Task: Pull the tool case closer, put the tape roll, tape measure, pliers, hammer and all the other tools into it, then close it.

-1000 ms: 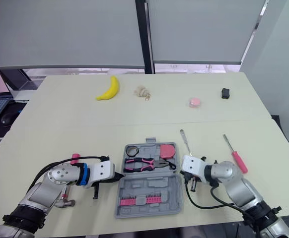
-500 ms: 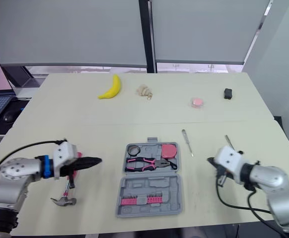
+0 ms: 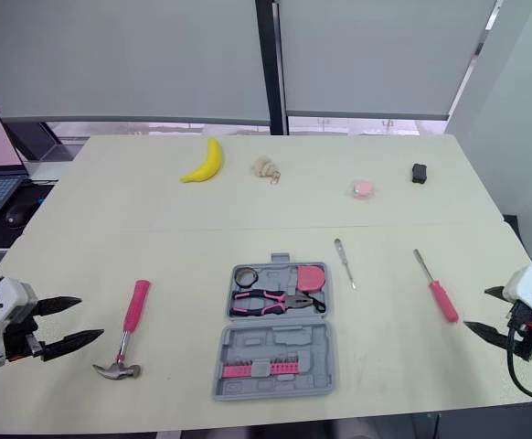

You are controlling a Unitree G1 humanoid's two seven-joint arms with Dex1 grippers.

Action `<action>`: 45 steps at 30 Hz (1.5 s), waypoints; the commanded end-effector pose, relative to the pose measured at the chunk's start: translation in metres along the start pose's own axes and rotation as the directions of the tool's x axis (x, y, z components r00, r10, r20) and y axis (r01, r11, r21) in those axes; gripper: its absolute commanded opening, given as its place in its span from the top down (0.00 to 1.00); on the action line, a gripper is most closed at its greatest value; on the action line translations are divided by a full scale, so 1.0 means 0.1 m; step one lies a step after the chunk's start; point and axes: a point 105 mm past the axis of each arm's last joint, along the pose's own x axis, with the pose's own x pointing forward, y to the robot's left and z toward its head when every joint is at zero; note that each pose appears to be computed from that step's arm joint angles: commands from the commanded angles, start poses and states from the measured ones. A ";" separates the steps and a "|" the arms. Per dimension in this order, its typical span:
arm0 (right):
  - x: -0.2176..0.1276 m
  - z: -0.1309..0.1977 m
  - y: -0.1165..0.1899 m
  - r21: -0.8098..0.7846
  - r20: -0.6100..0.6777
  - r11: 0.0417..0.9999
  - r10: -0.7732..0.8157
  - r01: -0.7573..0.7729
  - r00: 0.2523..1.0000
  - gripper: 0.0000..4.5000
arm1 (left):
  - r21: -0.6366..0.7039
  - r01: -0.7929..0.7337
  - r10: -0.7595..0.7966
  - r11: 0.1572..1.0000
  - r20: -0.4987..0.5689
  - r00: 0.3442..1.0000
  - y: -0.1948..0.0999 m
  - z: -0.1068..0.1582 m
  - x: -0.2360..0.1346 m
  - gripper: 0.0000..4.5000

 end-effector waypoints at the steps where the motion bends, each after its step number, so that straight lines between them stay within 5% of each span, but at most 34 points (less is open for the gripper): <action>1: -0.09 0.05 -0.10 -0.024 0.006 1.000 -0.019 0.019 1.000 0.01 | 0.035 -0.025 0.025 0.999 0.006 1.000 0.06 0.04 -0.11 0.00; 27: 0.00 -0.03 -0.15 -0.077 -0.005 0.997 -0.016 0.016 1.000 0.01 | 0.007 -0.068 0.068 0.998 -0.004 0.998 0.11 -0.13 -0.23 0.00; 36: -0.09 -0.13 -0.15 -0.080 -0.016 0.994 -0.072 0.071 0.997 0.01 | -0.018 -0.108 0.106 0.994 -0.101 0.989 0.02 -0.44 -0.44 0.00; 41: -0.03 0.02 -0.07 -0.091 0.054 0.992 -0.078 0.082 0.996 0.01 | 0.037 -0.016 0.016 0.999 -0.016 1.000 -0.12 -0.25 -0.28 0.00; 45: 0.10 0.30 0.07 -0.075 0.180 0.992 -0.084 0.098 0.980 0.01 | 0.141 0.123 -0.141 0.982 0.124 0.982 -0.41 0.18 0.01 0.00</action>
